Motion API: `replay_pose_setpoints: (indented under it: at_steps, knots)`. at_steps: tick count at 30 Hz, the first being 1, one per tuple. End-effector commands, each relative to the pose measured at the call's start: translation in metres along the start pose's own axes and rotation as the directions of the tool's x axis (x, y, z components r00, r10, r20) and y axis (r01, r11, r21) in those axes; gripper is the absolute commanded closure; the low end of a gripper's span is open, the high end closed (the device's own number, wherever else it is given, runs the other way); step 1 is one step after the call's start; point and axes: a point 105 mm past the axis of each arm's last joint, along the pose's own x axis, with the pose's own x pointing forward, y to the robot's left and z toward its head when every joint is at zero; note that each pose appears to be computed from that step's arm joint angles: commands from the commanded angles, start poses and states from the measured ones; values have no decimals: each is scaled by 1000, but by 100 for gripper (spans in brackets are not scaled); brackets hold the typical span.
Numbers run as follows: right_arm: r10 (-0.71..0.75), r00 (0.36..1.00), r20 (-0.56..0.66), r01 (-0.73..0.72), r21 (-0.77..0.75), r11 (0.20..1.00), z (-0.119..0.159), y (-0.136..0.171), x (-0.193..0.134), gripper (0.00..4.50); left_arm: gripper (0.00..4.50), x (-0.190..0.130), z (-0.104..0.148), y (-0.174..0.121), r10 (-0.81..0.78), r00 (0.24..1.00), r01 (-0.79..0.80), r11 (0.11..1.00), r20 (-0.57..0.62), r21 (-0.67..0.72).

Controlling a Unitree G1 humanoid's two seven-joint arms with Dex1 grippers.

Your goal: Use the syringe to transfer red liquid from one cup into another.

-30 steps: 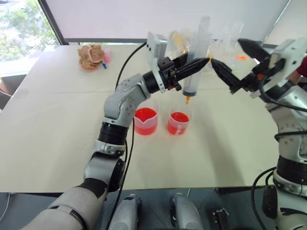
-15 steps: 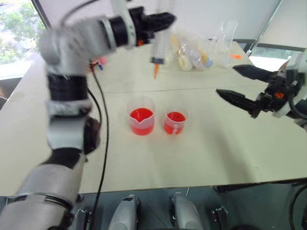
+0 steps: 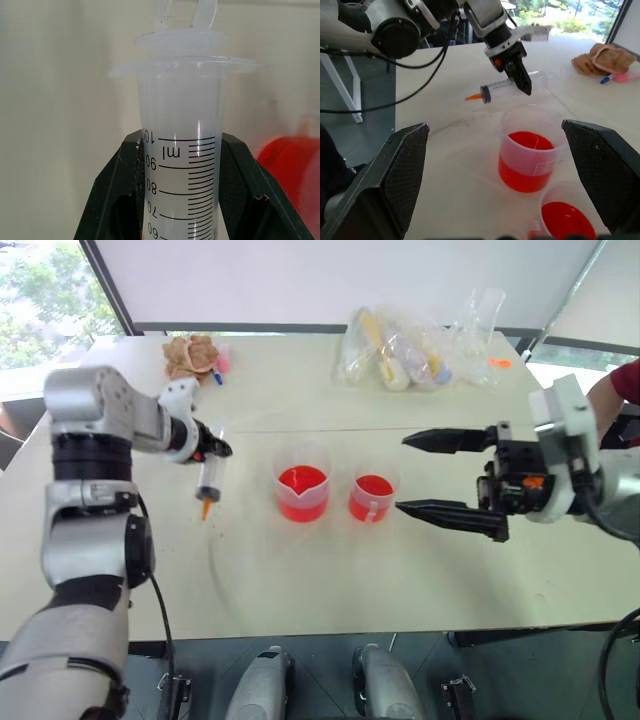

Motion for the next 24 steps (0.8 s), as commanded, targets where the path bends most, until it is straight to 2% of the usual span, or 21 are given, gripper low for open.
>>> replay_pose_setpoints:
  at_steps: [1, 5, 11, 12, 15, 16, 18, 20, 22, 24]
  knots:
    - [0, 1000, 20, 1, -35, 999, 3, 1, 2, 6, 314, 1, -2, -3, -20, 1000, 20, 1000, 23, -8]
    - [-9, 1000, 24, 10, -25, 1000, 1, 1, 4, 6, 314, 15, -16, -2, -10, 1000, 10, 1000, -2, -21]
    - [-46, 998, 32, 46, -13, 999, -1, -4, 4, 0, 31, 19, -19, -6, -12, 1000, 12, 1000, 3, -22]
    - [-52, 998, 27, 52, -11, 999, -2, -5, 3, 0, 2, 18, -18, -5, -8, 1000, 8, 1000, 7, -25]
    - [-92, 996, 18, 92, -2, 996, -6, -10, -1, 0, 2, 12, -4, -9, -14, 994, 13, 1000, 107, 10]
    - [-129, 991, 28, 129, 10, 992, -7, -15, -6, 0, 2, 5, 11, -13, -26, 977, 15, 998, 213, 55]
    - [-197, 979, 54, 195, 37, 980, -7, -25, -18, 0, 2, -14, 39, -21, -62, 903, -2, 989, 426, 148]
    - [-285, 954, 93, 281, 55, 958, -5, -37, -33, 0, 2, -42, 63, -20, -65, 765, -98, 971, 640, 216]
    - [-377, 919, 111, 371, 73, 926, -7, -47, -50, 0, 2, -63, 68, -13, -86, 675, -121, 967, 733, 225]
    - [-446, 886, 124, 440, 73, 895, -9, -52, -62, 0, 2, -73, 64, -8, -131, 633, -132, 953, 763, 273]
